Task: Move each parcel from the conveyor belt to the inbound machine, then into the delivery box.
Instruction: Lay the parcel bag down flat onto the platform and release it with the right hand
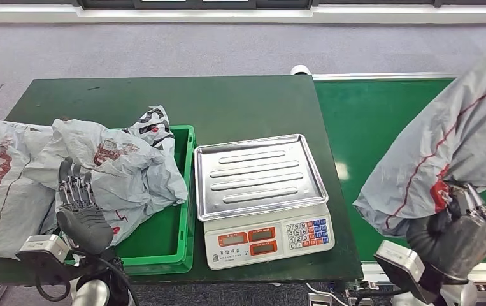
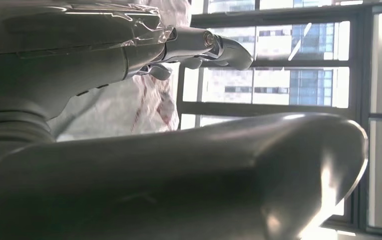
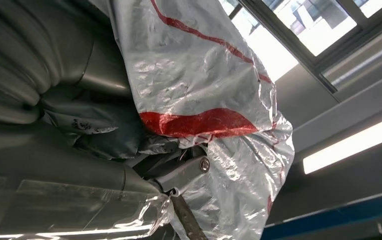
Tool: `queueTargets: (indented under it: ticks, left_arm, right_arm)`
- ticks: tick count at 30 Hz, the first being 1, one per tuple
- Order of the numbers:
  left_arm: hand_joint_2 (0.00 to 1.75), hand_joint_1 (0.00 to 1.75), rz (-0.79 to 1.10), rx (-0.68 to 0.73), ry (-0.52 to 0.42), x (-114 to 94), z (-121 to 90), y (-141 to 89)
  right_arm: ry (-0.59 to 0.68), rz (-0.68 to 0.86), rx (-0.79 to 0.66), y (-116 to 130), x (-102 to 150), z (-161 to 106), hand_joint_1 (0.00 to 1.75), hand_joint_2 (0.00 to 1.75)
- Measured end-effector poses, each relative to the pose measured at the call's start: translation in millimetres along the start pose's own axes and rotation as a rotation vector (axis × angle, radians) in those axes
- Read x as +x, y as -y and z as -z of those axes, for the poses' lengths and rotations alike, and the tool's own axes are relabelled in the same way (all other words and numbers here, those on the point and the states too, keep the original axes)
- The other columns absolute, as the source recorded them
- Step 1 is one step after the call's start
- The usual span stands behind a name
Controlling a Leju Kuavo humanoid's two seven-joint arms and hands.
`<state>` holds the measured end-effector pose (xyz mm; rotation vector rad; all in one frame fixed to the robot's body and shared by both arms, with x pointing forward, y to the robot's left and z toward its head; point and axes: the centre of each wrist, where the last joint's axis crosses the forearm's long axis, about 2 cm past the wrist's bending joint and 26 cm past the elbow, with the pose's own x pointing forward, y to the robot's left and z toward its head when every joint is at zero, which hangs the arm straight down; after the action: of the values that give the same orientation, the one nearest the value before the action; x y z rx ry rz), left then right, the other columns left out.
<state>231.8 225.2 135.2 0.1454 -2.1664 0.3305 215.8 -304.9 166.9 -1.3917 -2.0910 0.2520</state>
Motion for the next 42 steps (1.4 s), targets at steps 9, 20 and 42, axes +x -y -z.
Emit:
queueTargets:
  ticks: [9, 20, 42]
  left_arm:
    - [0.00, 0.00, 0.018, 0.042, -0.022, -5.5, 16.9, 22.2]
    - [0.00, 0.00, 0.005, 0.002, -0.043, -11.1, 21.0, 35.7]
    - [0.00, 0.00, -0.047, -0.082, -0.046, -12.5, 26.9, 40.6]
  right_arm:
    - [-0.048, 0.283, 0.263, -108.5, 23.0, 5.4, 1.75, 1.75]
    - [-0.044, 0.377, 0.427, -137.6, 52.9, -17.2, 1.75, 1.75]
    - [-0.104, 0.582, 0.587, -148.1, 63.3, -16.4, 0.00, 0.00]
